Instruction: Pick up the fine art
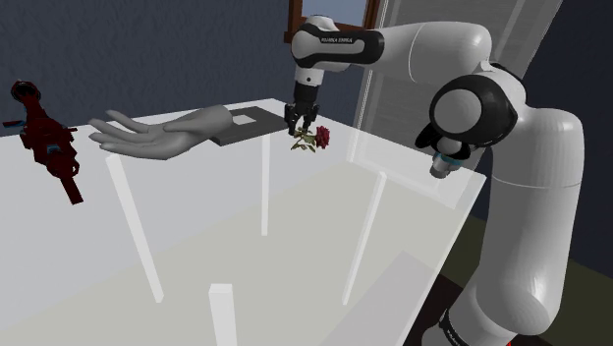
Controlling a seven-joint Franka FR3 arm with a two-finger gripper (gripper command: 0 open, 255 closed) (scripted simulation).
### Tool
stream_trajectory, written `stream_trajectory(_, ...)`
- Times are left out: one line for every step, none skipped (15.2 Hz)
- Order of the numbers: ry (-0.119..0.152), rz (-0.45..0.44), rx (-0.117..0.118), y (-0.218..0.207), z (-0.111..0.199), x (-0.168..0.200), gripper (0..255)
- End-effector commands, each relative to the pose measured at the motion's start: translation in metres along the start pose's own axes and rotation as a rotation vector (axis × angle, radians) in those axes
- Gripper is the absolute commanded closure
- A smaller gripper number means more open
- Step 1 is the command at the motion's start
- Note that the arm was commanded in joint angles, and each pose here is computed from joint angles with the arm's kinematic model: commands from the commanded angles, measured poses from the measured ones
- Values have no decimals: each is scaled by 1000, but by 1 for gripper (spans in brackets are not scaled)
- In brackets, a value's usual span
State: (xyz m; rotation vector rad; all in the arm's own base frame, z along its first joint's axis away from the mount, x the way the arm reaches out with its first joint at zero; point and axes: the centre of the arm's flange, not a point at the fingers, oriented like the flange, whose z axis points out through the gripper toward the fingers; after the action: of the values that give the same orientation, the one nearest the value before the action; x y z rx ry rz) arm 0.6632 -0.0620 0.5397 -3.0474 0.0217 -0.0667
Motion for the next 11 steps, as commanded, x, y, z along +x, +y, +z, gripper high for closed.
stream_trajectory(-10,1,0,0,5,-1,255)
stream_trajectory(-10,1,0,0,0,0,255)
stream_trajectory(-10,1,0,-1,-6,0,255)
stream_trajectory(-10,1,0,-1,-11,0,255)
stream_trajectory(-10,1,0,-2,-16,0,255)
stream_trajectory(-10,1,0,-2,-21,1,255)
stream_trajectory(-10,1,0,-3,-27,1,255)
stream_trajectory(-10,1,0,-3,-32,1,255)
stream_trajectory(-10,1,0,-4,-37,1,255)
stream_trajectory(-10,1,0,-4,-42,2,255)
stream_trajectory(-10,1,0,-5,-48,2,255)
